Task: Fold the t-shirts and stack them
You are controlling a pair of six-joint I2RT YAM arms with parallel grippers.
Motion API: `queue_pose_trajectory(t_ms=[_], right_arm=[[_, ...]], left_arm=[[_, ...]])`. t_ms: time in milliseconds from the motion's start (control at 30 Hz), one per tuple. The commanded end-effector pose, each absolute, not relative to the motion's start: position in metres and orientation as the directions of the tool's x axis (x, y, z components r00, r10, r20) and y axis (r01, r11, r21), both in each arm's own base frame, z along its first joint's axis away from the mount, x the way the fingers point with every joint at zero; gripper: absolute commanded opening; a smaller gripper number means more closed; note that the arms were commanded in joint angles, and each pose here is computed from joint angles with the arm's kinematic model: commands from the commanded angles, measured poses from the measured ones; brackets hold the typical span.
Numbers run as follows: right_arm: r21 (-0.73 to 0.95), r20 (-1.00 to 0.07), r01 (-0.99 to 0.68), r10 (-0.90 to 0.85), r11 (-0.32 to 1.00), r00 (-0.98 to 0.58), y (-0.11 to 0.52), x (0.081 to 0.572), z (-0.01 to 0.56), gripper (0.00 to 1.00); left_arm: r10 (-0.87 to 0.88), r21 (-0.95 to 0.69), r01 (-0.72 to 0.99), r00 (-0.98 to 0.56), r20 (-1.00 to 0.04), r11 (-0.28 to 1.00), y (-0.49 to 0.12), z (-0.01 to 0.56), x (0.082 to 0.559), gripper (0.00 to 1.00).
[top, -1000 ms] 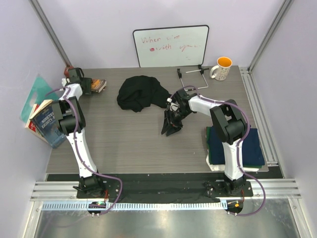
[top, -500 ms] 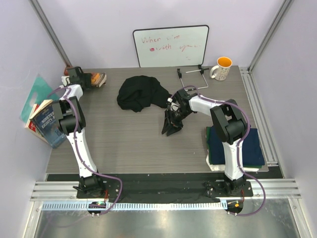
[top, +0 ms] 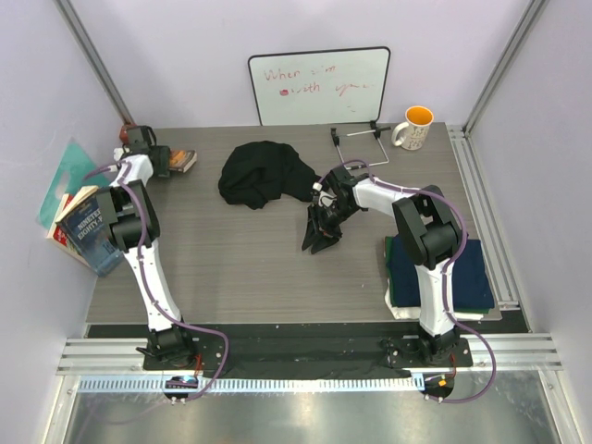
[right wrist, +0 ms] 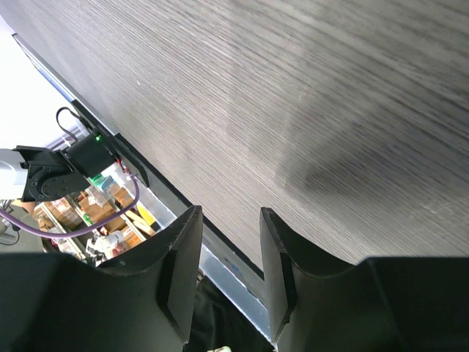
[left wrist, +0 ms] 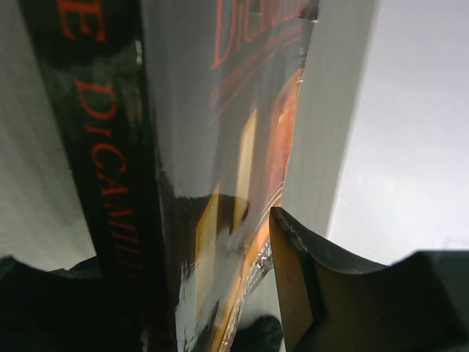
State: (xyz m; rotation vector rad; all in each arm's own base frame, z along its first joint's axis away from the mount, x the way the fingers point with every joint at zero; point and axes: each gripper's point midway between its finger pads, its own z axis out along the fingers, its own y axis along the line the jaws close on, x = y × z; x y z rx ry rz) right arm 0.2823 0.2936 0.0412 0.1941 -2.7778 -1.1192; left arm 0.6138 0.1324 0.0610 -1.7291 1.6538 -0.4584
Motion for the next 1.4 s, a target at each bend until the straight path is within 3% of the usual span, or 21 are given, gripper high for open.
queue_pose_trajectory(t_ms=[0, 67, 133, 167, 333, 367, 567, 667, 1033, 1367], right_arm=[[0.723, 0.015, -0.119, -0.188, 0.681, -0.982, 0.297, 0.288, 0.064, 0.43], [0.724, 0.016, -0.12, -0.189, 0.68, -0.982, 0.297, 0.288, 0.064, 0.42], [0.724, 0.019, -0.118, -0.19, 0.68, -0.982, 0.297, 0.287, 0.063, 0.42], [0.724, 0.019, -0.117, -0.188, 0.68, -0.982, 0.296, 0.287, 0.063, 0.43], [0.727, 0.021, -0.117, -0.192, 0.677, -0.981, 0.297, 0.287, 0.062, 0.42], [0.733, 0.023, -0.118, -0.197, 0.67, -0.98, 0.298, 0.285, 0.063, 0.42], [0.738, 0.028, -0.114, -0.2, 0.665, -0.979, 0.298, 0.283, 0.062, 0.41], [0.746, 0.028, -0.115, -0.203, 0.656, -0.979, 0.299, 0.283, 0.064, 0.41], [0.74, 0.034, -0.111, -0.201, 0.663, -0.979, 0.295, 0.277, 0.059, 0.41], [0.739, 0.038, -0.1, -0.19, 0.666, -0.981, 0.297, 0.281, 0.057, 0.41]], left_arm=[[-0.956, -0.636, -0.771, 0.165, -0.244, 0.029, 0.149, 0.076, 0.593, 0.0], [-0.96, -0.624, -0.781, 0.153, -0.236, 0.028, 0.147, 0.073, 0.592, 0.02], [-0.961, -0.595, -0.803, 0.147, -0.233, 0.021, 0.149, 0.068, 0.587, 0.11], [-0.961, -0.59, -0.807, 0.141, -0.237, 0.027, 0.149, 0.068, 0.585, 0.24], [-0.952, -0.588, -0.805, 0.12, -0.282, 0.073, 0.155, 0.079, 0.584, 0.36], [-0.95, -0.579, -0.811, 0.114, -0.292, 0.08, 0.157, 0.08, 0.583, 0.42], [-0.91, -0.477, -0.854, 0.011, -0.415, 0.207, 0.177, 0.107, 0.584, 0.5], [-0.879, -0.487, -0.843, 0.036, -0.476, 0.229, 0.192, 0.136, 0.584, 0.55], [-0.908, -0.455, -0.863, -0.01, -0.419, 0.22, 0.19, 0.106, 0.568, 0.53], [-0.889, -0.477, -0.836, -0.025, -0.458, 0.27, 0.19, 0.131, 0.567, 0.56]])
